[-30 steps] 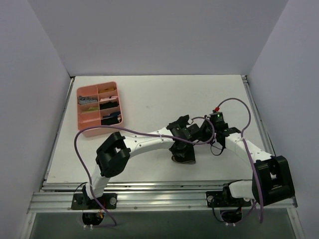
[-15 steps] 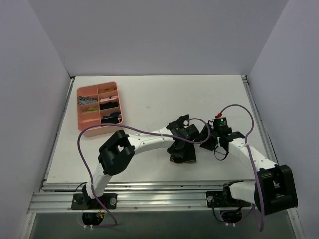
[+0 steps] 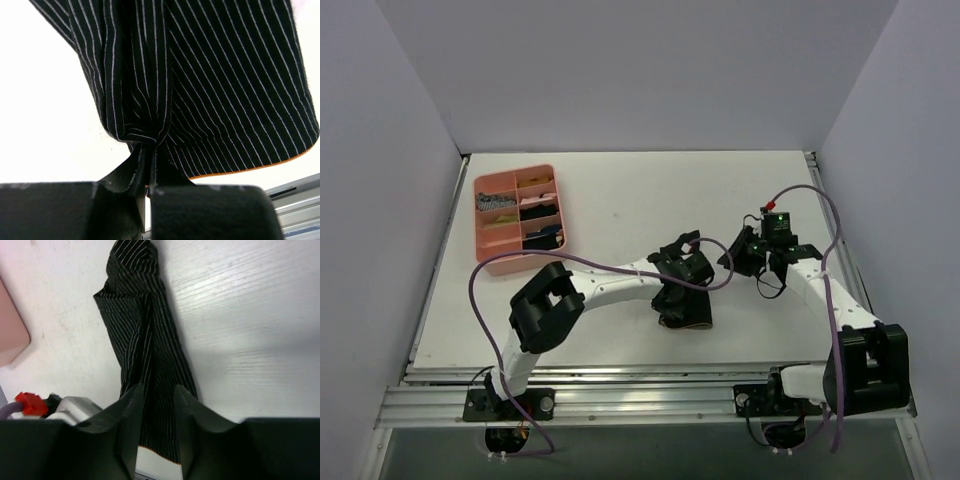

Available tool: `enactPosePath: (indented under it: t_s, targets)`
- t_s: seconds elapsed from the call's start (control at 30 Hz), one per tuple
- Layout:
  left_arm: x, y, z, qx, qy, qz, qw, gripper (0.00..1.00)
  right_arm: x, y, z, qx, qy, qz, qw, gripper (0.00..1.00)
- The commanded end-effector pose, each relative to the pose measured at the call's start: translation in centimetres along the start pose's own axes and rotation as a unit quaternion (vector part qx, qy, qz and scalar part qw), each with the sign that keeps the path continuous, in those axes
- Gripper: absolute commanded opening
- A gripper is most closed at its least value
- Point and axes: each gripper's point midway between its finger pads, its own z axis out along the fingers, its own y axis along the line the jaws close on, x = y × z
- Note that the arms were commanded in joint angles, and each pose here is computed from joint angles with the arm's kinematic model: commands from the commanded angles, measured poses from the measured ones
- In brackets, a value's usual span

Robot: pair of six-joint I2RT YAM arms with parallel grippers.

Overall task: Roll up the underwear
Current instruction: Fold the underwear

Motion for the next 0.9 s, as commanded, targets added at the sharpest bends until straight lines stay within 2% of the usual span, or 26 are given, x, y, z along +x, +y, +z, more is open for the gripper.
enactPosePath:
  t_s: [0.0, 0.13, 0.17, 0.23, 0.37, 0.57, 0.87]
  targets:
    - [-0.9, 0.3, -1.6, 0.016, -0.018, -0.03, 0.999, 0.02, 1.2, -2.9, -0.2, 0.016, 0.026, 0.039, 0.999, 0.2]
    - [-1.5, 0.5, -2.3, 0.028, -0.026, -0.049, 0.998, 0.02, 4.2, -2.1, 0.1, -0.049, 0.059, 0.056, 0.995, 0.0]
    - [-1.7, 0.5, -2.3, 0.03, -0.028, -0.051, 0.998, 0.02, 4.1, -1.4, 0.2, -0.075, 0.053, 0.053, 0.994, 0.0]
    - [-2.0, 0.2, -2.5, 0.036, -0.031, -0.053, 0.997, 0.02, 6.1, -0.7, 0.1, -0.115, 0.079, 0.057, 0.989, 0.0]
    - [-2.4, -0.1, -2.3, 0.033, -0.029, -0.053, 0.998, 0.02, 8.1, -0.6, 0.1, -0.142, 0.092, 0.052, 0.984, 0.0]
    - [-3.4, -0.6, -2.8, 0.041, -0.038, -0.057, 0.997, 0.02, 11.7, -1.9, 0.8, -0.147, 0.11, 0.087, 0.979, 0.0]
    - [-4.3, -1.1, -3.5, 0.048, -0.048, -0.059, 0.996, 0.02, 12.8, -2.8, 1.0, -0.133, 0.113, 0.077, 0.982, 0.0]
